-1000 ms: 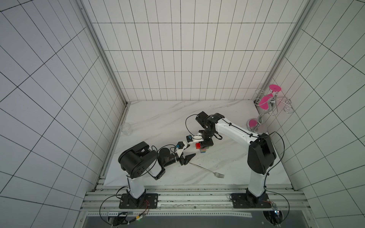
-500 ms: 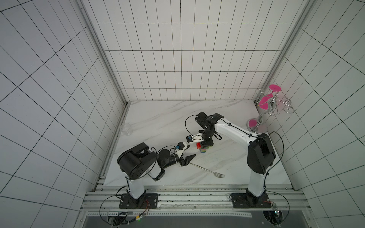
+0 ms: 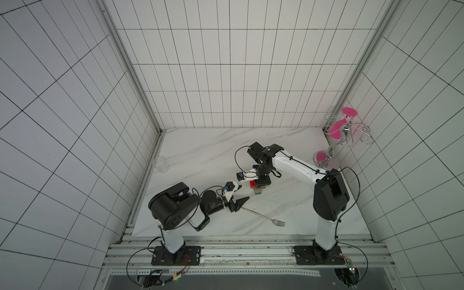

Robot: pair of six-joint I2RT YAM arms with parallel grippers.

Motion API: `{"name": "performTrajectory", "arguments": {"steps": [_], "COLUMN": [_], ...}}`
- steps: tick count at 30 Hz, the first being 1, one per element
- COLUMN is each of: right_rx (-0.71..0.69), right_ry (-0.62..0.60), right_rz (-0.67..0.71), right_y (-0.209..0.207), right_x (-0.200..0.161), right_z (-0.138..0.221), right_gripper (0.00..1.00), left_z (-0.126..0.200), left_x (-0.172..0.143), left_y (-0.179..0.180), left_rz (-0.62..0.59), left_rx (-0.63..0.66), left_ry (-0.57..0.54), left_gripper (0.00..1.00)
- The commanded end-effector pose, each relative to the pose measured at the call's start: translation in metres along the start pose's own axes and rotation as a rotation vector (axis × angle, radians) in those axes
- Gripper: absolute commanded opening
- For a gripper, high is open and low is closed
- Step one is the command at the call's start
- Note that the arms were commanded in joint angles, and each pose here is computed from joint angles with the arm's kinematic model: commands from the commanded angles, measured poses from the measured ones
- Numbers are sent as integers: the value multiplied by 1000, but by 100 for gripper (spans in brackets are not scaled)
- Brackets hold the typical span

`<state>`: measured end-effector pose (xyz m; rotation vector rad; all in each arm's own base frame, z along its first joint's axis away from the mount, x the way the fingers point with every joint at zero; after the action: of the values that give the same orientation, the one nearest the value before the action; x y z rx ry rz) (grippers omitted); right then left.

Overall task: Assemble a spoon with lego
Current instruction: Assemble the lego brick with the lego brick.

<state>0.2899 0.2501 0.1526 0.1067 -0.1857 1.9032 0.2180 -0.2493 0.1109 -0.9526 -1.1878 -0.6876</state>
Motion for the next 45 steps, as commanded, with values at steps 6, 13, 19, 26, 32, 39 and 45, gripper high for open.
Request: {"name": "performTrajectory", "arguments": {"steps": [6,13,19,26,32,39,45], "right_rx": [123,165,175,144,61,14,-28], "right_ry": [71,91,128,106,29,-22,-83], "right_rz": [-41,-50,-56,-81,-81,-67,-51], "right_y": [16,27,28,22,10,1,-2], "right_x": [-11,-16,-20,-12,2,13,24], "right_z": [-36,-48,-52,-46,-16,14,42], "right_gripper": [7,7,7,13,25,99,98], "left_z": [3,3,3,2,1,1,0], "left_x": [3,2,0,0,-1,-1,-2], "left_y": [-5,-4,-3,-3,-4,-4,-4], "left_rz": [-5,-13,-14,-20,-20,-18,-14], "left_rx": [8,16,23,24,18,15,9], "left_ry": [-15,-13,-9,-9,-5,-4,-2], "left_gripper": [71,71,71,71,71,72,72]}}
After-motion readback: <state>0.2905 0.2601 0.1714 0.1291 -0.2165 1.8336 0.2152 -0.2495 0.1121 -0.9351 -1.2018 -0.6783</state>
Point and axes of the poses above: each gripper's point midway between its finger pads, its own z axis back along the fingers, its own y axis along the line the jaws close on, x = y × z, the point moved 5 cm from there along z, back along the fingers, and after that the axes turned 9 degrees about z, right-handed, at the moved point
